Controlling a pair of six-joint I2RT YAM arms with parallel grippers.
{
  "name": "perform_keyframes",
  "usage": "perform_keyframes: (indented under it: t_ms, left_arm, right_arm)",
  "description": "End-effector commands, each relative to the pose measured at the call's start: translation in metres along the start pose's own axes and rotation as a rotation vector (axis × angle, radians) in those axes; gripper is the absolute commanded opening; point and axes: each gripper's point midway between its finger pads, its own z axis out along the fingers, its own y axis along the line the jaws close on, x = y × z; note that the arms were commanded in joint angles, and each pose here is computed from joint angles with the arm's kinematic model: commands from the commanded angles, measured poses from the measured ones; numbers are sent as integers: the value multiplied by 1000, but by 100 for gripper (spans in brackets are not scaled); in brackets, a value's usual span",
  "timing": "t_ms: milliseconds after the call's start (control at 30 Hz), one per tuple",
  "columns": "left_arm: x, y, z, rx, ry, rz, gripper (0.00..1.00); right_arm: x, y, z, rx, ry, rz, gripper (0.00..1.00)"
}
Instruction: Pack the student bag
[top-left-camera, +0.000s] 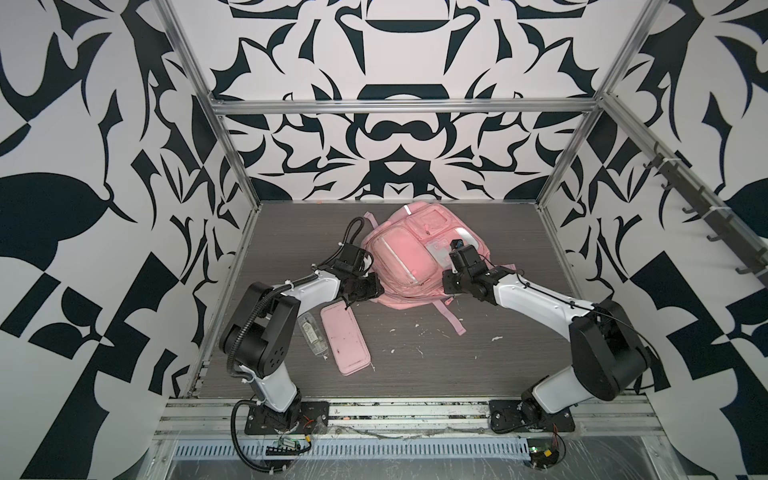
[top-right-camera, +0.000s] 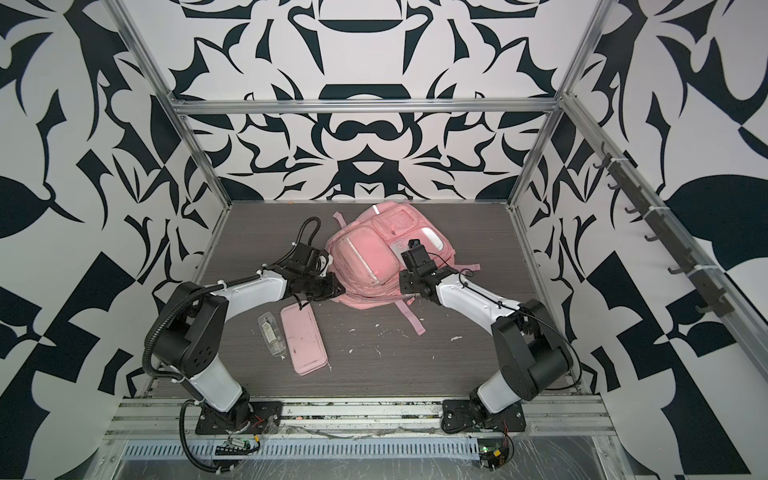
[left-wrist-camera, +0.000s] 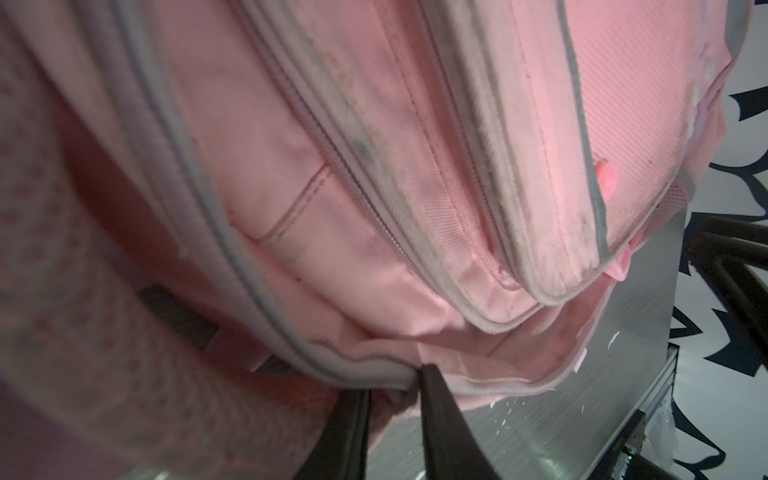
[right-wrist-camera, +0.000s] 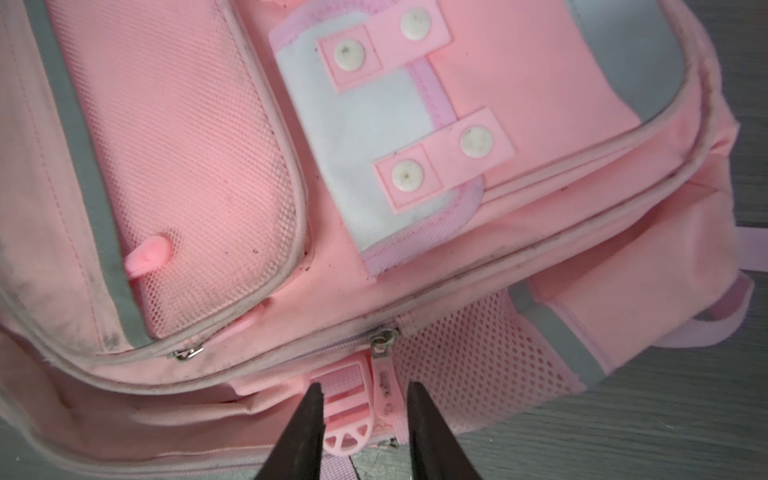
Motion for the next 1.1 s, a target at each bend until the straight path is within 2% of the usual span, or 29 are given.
perform_keyframes:
  t_ms: [0,167,567,1067]
  left_arm:
    - [31,17,6,-45,100,-49,25]
    - [31,17,6,-45,102,-50,25]
    - [32,19,6,-45,102,-52,25]
    - [31,20,8,-39,107,-57,25]
  right_arm:
    - [-5,-11,-5,103,5,-52,37]
    - [-1,-7,1,150,29,-106,36]
    - [3,6,16,237,51,-240,26]
    - [1,-2,10,276,16,-232,24]
